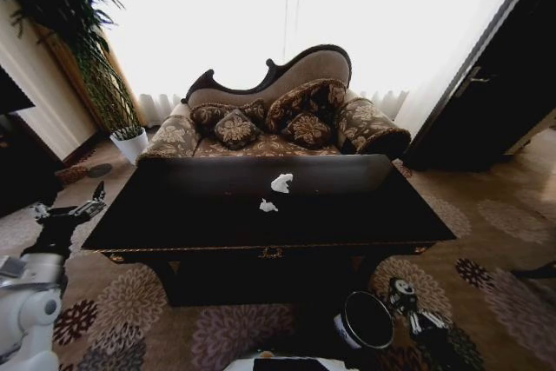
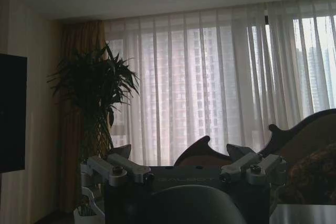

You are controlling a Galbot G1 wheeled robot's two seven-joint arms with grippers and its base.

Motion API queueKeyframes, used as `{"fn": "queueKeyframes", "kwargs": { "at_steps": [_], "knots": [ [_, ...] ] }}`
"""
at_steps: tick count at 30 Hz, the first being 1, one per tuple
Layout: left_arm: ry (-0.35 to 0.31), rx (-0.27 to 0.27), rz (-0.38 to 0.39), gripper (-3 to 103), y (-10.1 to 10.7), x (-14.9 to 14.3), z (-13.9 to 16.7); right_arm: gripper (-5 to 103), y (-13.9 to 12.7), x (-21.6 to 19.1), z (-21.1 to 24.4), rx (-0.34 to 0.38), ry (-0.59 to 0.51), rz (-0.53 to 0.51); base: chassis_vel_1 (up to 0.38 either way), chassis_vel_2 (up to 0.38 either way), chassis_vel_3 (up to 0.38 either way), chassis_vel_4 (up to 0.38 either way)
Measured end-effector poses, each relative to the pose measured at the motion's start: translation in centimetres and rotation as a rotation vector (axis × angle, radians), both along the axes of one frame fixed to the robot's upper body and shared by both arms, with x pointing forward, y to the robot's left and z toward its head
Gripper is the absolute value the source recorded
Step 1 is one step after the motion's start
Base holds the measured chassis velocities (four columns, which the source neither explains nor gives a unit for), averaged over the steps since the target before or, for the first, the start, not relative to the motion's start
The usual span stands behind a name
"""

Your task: Move to the front of the table and place the trash on the table into the trash bin.

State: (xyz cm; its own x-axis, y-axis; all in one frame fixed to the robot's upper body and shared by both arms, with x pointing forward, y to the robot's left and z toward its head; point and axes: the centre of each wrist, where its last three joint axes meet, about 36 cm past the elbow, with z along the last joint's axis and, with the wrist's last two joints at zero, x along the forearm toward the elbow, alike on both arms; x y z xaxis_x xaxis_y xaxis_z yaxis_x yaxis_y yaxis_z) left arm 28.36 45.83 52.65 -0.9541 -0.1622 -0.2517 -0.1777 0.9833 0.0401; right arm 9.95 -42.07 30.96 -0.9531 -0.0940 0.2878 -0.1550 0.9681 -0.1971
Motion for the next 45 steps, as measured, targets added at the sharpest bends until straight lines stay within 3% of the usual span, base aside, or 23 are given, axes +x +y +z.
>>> {"fn": "queueKeyframes", "kwargs": {
  "at_steps": [8, 12, 17, 22, 28, 33, 45],
  "knots": [
    [-0.007, 0.015, 0.000, 100, -0.5, -0.9, 0.8, 0, 0.9, 2.2, -5.1, -0.021, 0.062, 0.034, 0.000, 0.000, 0.000, 0.000],
    [-0.006, 0.034, 0.007, 100, -0.3, -1.5, 1.7, 0, 2.0, 3.6, -8.6, 0.014, 0.113, 0.019, 0.000, 0.000, 0.000, 0.000],
    [0.005, 0.062, 0.015, 100, -0.6, -2.7, 2.7, 0, 4.1, 6.9, -11.8, 0.064, 0.161, -0.024, 0.000, 0.000, 0.000, 0.000],
    [0.016, 0.084, 0.022, 100, -1.1, -3.9, 3.3, 0, 5.3, 10.7, -13.8, 0.046, 0.161, 0.009, 0.000, 0.000, 0.000, 0.000],
    [0.034, 0.107, 0.041, 100, -1.4, -5.5, 3.8, 0, 4.8, 13.5, -16.6, -0.032, 0.194, 0.010, 0.000, 0.000, 0.000, 0.000],
    [0.042, 0.114, 0.050, 100, -1.6, -6.2, 4.1, 0, 0.9, 14.1, -18.2, -0.142, 0.266, 0.004, 0.000, 0.000, 0.000, 0.000],
    [0.056, 0.133, 0.047, 100, -2.4, -7.0, 4.6, 0, -2.8, 17.2, -19.7, -0.293, 0.394, -0.048, 0.000, 0.000, 0.000, 0.000]
  ]
}}
